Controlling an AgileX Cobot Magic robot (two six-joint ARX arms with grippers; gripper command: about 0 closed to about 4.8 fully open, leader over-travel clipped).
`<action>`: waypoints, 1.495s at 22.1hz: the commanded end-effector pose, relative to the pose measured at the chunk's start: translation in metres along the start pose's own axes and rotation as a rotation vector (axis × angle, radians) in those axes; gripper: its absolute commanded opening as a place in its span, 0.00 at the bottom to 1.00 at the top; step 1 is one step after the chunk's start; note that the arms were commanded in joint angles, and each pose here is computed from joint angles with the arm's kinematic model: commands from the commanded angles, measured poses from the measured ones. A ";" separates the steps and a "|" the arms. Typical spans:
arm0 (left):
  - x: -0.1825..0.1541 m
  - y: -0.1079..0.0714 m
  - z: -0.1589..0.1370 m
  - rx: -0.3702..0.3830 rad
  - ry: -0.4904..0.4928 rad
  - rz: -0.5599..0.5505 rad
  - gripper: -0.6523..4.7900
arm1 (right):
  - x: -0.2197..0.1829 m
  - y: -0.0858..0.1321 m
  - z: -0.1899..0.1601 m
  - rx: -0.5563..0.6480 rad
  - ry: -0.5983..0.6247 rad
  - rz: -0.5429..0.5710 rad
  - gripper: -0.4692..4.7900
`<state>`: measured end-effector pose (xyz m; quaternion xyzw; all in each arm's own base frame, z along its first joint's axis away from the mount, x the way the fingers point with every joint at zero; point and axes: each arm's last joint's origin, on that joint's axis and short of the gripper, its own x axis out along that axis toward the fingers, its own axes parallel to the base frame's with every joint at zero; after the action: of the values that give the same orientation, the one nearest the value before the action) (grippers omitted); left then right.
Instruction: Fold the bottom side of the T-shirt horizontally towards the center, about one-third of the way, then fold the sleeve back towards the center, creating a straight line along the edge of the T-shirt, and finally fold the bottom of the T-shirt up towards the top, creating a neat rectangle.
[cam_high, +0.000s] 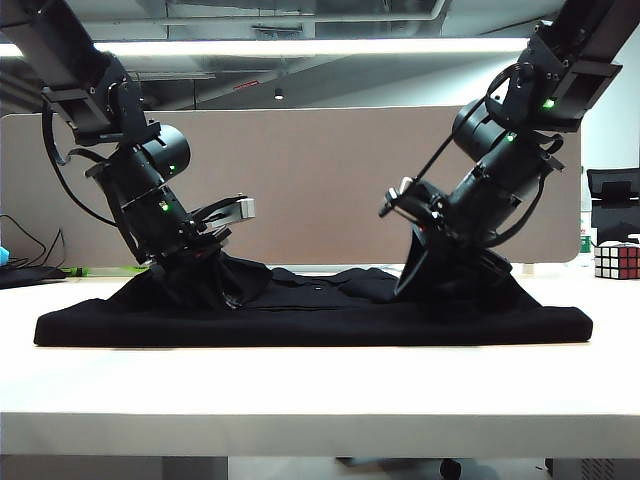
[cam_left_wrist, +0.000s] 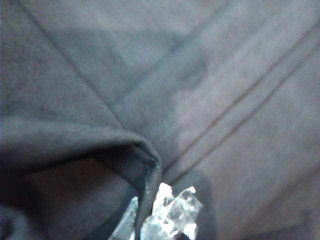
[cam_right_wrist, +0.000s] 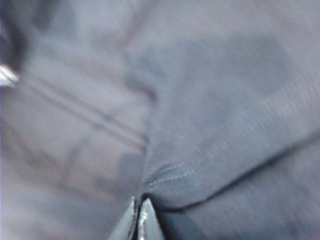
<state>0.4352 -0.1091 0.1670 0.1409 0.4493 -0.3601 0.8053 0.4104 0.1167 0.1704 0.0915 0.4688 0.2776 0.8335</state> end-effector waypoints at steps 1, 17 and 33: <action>0.001 0.004 -0.011 -0.009 0.135 0.117 0.11 | 0.000 0.000 -0.003 -0.039 0.034 -0.030 0.08; -0.127 0.050 -0.029 -0.342 -0.112 0.076 0.36 | -0.084 0.004 0.014 -0.038 -0.061 0.081 0.50; -0.135 0.030 -0.190 -0.958 -0.213 -0.180 0.34 | -0.160 -0.028 -0.118 0.481 -0.175 0.266 0.50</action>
<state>0.2966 0.0744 0.1689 -0.3134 0.4964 -0.2031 0.7837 0.2605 -0.0075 0.2100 0.3600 0.4394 0.2558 0.7822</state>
